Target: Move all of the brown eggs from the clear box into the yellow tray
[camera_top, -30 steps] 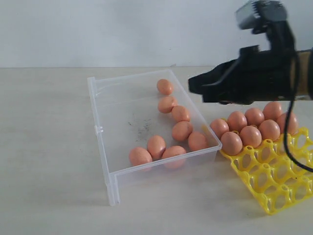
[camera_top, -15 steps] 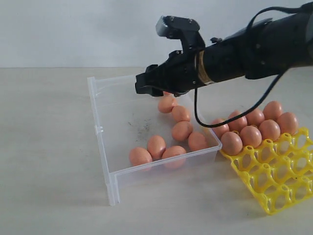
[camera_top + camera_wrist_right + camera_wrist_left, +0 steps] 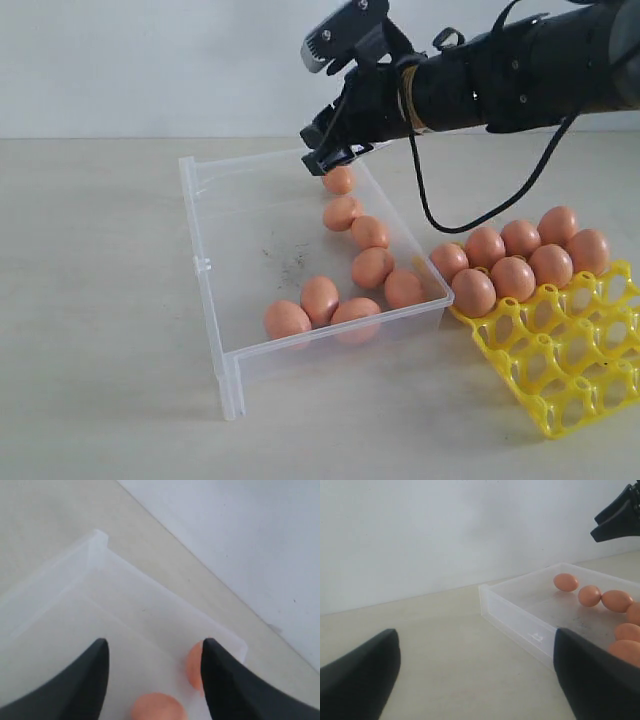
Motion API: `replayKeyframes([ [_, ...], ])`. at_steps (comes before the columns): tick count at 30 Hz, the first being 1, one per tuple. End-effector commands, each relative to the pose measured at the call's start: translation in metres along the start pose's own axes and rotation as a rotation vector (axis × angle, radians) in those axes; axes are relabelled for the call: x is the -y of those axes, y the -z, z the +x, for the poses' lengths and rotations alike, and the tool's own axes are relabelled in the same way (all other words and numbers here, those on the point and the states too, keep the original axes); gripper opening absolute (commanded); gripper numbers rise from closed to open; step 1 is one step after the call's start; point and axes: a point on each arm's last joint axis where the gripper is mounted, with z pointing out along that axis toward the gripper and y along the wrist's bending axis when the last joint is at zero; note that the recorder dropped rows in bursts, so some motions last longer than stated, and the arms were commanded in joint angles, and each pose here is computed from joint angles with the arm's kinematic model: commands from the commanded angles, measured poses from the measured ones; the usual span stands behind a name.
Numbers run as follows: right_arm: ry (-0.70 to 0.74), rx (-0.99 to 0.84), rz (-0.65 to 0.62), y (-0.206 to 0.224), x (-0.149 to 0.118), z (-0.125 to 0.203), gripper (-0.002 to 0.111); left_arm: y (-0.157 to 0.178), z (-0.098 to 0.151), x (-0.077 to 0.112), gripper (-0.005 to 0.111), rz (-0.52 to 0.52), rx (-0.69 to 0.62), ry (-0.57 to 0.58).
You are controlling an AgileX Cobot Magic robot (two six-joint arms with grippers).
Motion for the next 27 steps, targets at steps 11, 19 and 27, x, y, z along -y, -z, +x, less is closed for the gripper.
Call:
replayKeyframes([
  [11, -0.603, 0.091, -0.929, 0.051, -0.098, -0.062, 0.050, 0.000, 0.001, 0.000, 0.078, 0.004, 0.007, 0.014],
  [19, -0.359, 0.042, -1.097, 0.074, -0.247, -0.085, 0.024, 0.000, 0.001, 0.000, 0.078, 0.004, 0.007, 0.014],
  [27, -0.159, 0.159, -1.200, 0.112, -0.327, -0.091, 0.000, 0.000, 0.001, 0.000, 0.078, 0.004, 0.007, 0.014],
])
